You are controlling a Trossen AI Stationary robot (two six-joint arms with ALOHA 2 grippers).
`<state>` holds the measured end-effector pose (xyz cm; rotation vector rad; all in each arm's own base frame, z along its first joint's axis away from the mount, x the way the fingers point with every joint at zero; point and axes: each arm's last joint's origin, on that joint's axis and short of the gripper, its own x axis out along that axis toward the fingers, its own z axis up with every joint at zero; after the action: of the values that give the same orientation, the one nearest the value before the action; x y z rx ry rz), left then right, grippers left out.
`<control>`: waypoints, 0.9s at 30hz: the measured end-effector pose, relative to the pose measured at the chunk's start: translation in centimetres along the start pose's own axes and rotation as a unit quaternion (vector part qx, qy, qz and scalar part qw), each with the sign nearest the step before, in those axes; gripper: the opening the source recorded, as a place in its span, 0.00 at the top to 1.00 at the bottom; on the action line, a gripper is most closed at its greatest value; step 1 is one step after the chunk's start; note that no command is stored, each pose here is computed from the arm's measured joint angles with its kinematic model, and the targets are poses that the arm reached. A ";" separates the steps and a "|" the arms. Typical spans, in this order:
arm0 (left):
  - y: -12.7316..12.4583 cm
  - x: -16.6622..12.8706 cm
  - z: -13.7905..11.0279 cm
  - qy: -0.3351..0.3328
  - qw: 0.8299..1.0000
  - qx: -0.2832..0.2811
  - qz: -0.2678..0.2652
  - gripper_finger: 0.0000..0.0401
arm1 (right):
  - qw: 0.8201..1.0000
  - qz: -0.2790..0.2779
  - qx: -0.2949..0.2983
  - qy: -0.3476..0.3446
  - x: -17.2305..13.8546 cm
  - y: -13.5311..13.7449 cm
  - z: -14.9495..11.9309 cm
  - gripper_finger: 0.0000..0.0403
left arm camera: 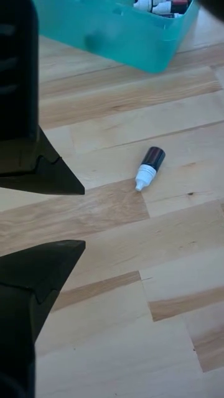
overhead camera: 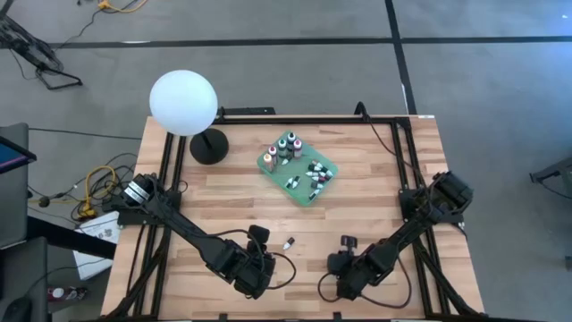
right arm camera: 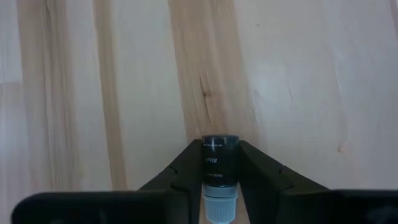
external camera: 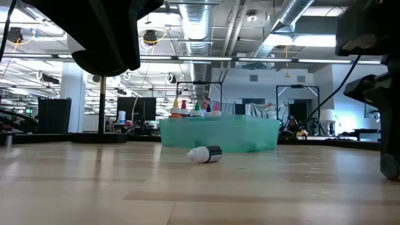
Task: Pick & Place food coloring
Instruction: Put the small black food coloring bottle into the green bin
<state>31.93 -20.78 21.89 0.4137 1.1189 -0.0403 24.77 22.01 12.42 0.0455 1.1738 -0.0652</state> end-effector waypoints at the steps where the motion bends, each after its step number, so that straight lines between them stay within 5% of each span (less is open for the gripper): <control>1: 0.0 0.0 0.0 0.001 1.000 0.001 0.000 0.70 | 1.000 -0.001 -0.007 0.002 -0.1 0.1 0.2 0.81; 12: 0.1 0.0 -0.2 0.010 1.000 -0.002 0.003 0.70 | 0.998 -0.045 -0.043 0.017 -1.5 -0.3 1.8 0.81; 27: 0.2 0.0 -0.6 0.027 0.999 -0.020 0.020 0.70 | 0.968 -0.213 -0.128 0.025 -3.7 -5.2 7.5 0.81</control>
<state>31.45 -20.37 21.76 0.4038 1.1621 0.0278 29.82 16.42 18.75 -0.4368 1.2174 -0.2923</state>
